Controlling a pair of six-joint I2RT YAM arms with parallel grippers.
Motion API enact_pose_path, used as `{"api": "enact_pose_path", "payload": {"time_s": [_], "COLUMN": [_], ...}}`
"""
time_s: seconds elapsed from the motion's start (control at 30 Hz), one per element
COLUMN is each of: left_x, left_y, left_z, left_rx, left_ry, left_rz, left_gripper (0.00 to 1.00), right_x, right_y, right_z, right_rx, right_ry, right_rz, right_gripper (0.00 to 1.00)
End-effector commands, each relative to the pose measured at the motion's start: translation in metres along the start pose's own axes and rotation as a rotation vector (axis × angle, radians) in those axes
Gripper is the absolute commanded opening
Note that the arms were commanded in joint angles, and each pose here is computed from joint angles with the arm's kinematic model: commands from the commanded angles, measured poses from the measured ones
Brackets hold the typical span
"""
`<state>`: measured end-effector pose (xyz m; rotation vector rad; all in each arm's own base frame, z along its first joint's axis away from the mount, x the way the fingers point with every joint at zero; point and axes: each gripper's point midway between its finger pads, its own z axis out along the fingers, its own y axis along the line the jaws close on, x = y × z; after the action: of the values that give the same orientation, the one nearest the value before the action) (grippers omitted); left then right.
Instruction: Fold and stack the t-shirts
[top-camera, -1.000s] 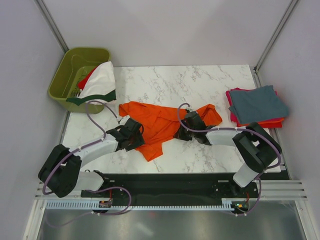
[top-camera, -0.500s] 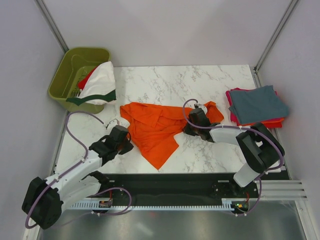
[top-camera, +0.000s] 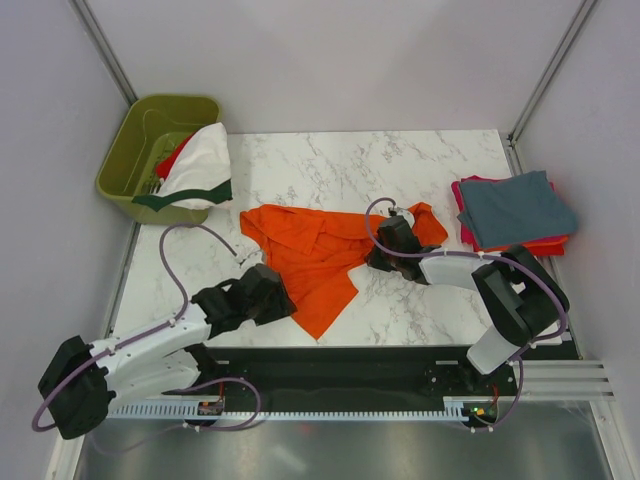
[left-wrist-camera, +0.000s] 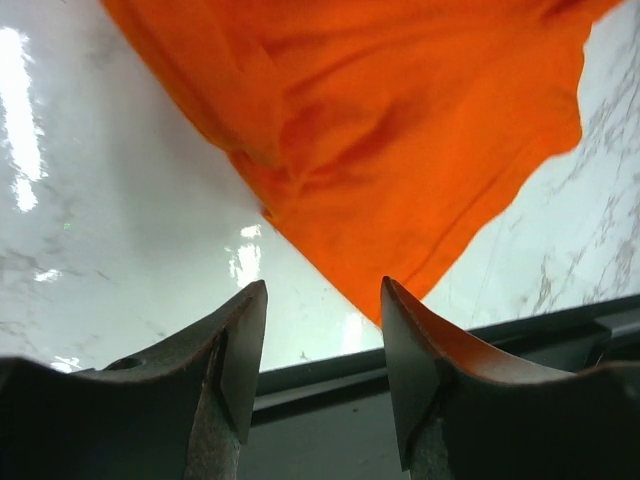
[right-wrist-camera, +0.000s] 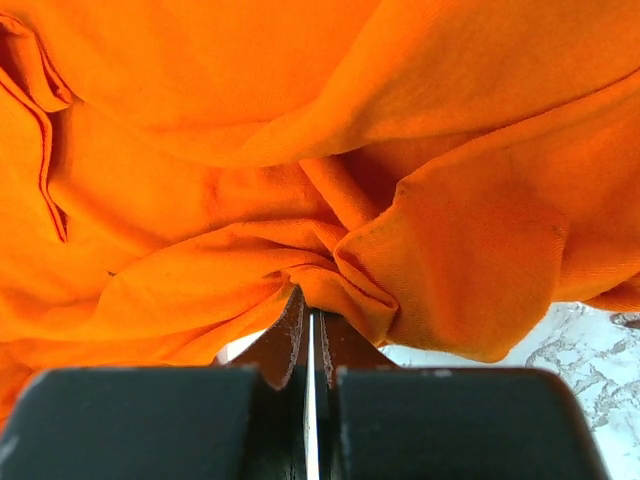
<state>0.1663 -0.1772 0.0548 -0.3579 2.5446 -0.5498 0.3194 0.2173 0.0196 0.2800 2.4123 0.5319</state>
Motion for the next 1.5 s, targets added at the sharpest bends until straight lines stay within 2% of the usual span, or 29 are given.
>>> {"api": "enact_pose_path", "payload": {"time_s": [0.0, 0.13, 0.2, 0.67, 1.0, 1.1, 1.2, 1.23, 1.37, 1.4, 1.47], "left_x": [0.012, 0.030, 0.032, 0.070, 0.081, 0.082, 0.078, 0.075, 0.064, 0.060, 0.048], "left_y": [-0.024, -0.030, -0.035, -0.063, -0.054, -0.050, -0.045, -0.044, -0.049, -0.049, -0.051], "left_z": [-0.001, 0.007, 0.010, 0.028, 0.041, 0.043, 0.046, 0.046, 0.039, 0.037, 0.028], "left_rx": [0.018, -0.003, -0.006, -0.030, -0.098, -0.121, -0.141, -0.142, -0.125, -0.121, -0.104], "left_ry": [0.029, 0.072, 0.079, 0.162, 0.184, 0.173, 0.143, 0.126, 0.088, 0.079, 0.056], "left_rz": [-0.049, -0.028, -0.029, 0.039, 0.067, 0.067, 0.061, 0.062, 0.057, 0.059, 0.060], "left_gripper": [0.57, 0.48, 0.47, 0.53, 0.49, 0.44, 0.32, 0.24, 0.02, 0.02, 0.02], "right_x": [-0.006, -0.006, -0.006, -0.004, -0.004, -0.004, -0.004, -0.004, -0.003, -0.003, -0.003], "right_y": [0.001, 0.003, 0.004, 0.004, 0.004, 0.006, 0.005, 0.005, 0.006, 0.007, 0.012], "right_z": [0.002, 0.000, 0.000, -0.003, -0.004, -0.005, -0.006, -0.007, -0.007, -0.008, -0.009], "right_rx": [-0.009, -0.019, -0.025, -0.036, -0.041, -0.050, -0.053, -0.054, -0.061, -0.067, -0.090], "right_ry": [-0.021, -0.023, -0.023, -0.025, -0.025, -0.027, -0.032, -0.033, -0.029, -0.030, -0.026], "right_rz": [-0.011, -0.007, -0.005, -0.006, -0.005, -0.005, -0.004, -0.002, -0.005, -0.010, -0.018], "right_gripper": [0.00, 0.00, 0.00, 0.00, 0.00, 0.00, 0.00, 0.00, 0.00, 0.04, 0.26]}}
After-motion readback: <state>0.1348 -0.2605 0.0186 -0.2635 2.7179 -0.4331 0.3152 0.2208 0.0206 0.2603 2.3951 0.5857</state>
